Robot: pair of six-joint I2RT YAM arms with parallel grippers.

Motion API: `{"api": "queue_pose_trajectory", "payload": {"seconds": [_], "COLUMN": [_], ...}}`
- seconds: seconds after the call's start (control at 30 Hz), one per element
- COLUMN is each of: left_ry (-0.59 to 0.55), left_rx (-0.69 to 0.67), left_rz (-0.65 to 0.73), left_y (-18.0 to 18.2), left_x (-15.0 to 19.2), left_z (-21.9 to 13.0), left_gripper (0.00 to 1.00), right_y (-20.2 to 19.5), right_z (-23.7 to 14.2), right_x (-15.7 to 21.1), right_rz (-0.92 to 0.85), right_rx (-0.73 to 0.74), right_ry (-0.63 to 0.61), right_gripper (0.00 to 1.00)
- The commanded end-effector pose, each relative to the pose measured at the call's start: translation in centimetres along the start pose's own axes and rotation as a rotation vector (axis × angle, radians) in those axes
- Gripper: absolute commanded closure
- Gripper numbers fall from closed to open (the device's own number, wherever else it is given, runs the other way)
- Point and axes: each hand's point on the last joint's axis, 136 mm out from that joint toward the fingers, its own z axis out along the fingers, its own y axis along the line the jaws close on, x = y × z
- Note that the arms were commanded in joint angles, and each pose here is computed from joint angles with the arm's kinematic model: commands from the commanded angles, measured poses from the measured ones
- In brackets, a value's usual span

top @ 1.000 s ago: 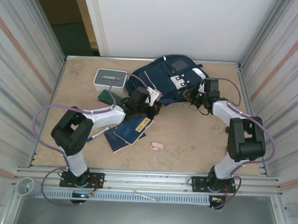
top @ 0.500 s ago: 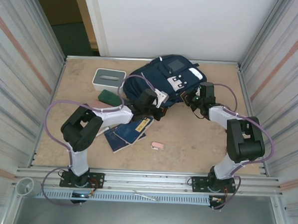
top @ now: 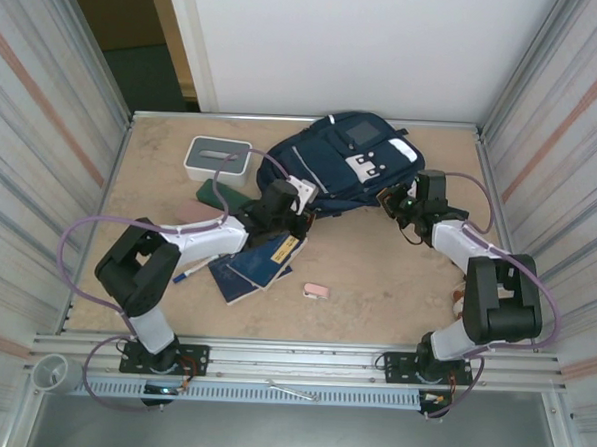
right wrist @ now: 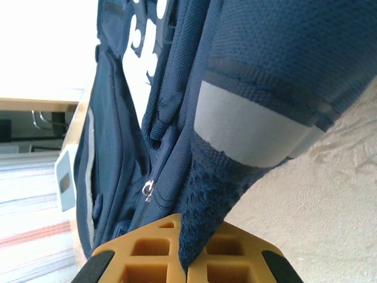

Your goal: Pack the student bag

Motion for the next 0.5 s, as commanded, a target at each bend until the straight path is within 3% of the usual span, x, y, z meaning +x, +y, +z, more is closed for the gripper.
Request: {"api": "queue_pose_trajectory", "payload": {"seconds": [0.0,0.13,0.3,0.47], "left_ry": [0.022,0.036,0.053,0.028], "left_rx": [-0.092,-0.126,-0.144,0.042], "left_rz": [0.005,0.001,0.006,0.038], "left_y": [2.3,3.3,4.8,1.0], "left_x": [0.6,0.9,1.4,0.4], "left_z": [-0.7,-0.6,-0.8,-0.5], "left_gripper": [1.00,1.00,1.00,1.00], "right_y": [0.8,1.1,0.7,-0.5], "right_z": [-1.0,-1.4,-1.1,0.4], "right_x": [-1.6,-2.2,-2.5,-2.9], "right_rz": [-0.059,-0.097,-0.175,-0.190], "right_rx": [-0.008,-0.006,0.031,0.074], "right_ry": [-0.070,-0.056,0.057,0.133], "right_gripper": [1.00,1.00,1.00,1.00]}}
